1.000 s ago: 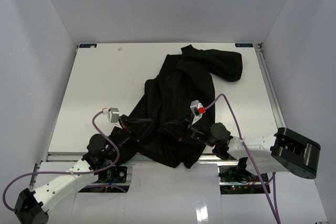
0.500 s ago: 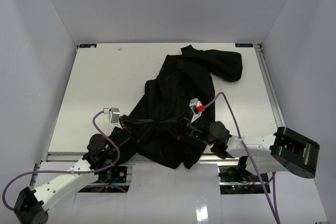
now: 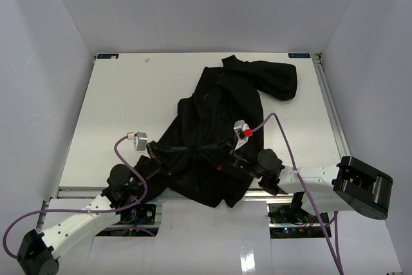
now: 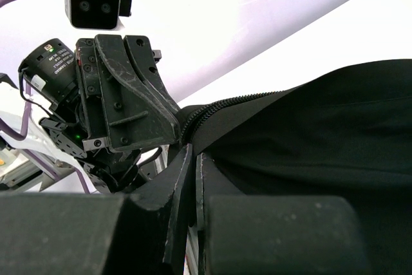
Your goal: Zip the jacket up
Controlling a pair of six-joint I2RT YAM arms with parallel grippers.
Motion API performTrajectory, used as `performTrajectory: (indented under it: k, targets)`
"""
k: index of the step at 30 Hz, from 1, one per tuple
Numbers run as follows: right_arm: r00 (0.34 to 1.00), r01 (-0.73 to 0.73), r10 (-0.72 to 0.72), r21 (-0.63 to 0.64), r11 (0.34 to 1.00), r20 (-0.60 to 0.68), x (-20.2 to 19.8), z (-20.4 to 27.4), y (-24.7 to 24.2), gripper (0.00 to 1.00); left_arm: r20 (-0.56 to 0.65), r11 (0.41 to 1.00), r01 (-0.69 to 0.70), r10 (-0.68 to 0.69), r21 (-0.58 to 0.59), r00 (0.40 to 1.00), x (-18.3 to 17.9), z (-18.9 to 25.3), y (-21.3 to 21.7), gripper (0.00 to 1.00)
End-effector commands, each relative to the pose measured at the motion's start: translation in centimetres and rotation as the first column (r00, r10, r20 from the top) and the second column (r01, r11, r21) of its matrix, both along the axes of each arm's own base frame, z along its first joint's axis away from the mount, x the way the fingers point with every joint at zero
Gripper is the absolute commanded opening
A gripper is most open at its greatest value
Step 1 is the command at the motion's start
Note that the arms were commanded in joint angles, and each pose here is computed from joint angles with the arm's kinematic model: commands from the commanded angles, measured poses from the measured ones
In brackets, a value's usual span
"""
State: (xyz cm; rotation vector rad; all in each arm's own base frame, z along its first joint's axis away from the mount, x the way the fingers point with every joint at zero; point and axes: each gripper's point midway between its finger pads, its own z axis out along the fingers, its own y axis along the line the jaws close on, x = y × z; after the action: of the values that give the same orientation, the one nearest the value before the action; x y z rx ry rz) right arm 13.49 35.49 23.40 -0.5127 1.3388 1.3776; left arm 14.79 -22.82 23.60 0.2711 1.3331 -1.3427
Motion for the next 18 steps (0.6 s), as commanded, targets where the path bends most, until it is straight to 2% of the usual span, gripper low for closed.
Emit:
performTrajectory:
  k: [1, 18]
  targets:
    - [0.995, -0.003, -0.017, 0.193, 0.981, 0.103, -0.47, 6.06, -1.11, 0.08, -0.038, 1.0, 0.014, -0.013, 0.022, 0.999, -0.15, -2.2, -0.15, 0.0]
    - [0.993, 0.015, -0.038, 0.203, 0.979, 0.11, -0.3, 6.54, -1.53, 0.08, -0.03, 0.999, 0.026, -0.026, 0.018, 0.999, -0.39, -2.05, -0.2, 0.0]
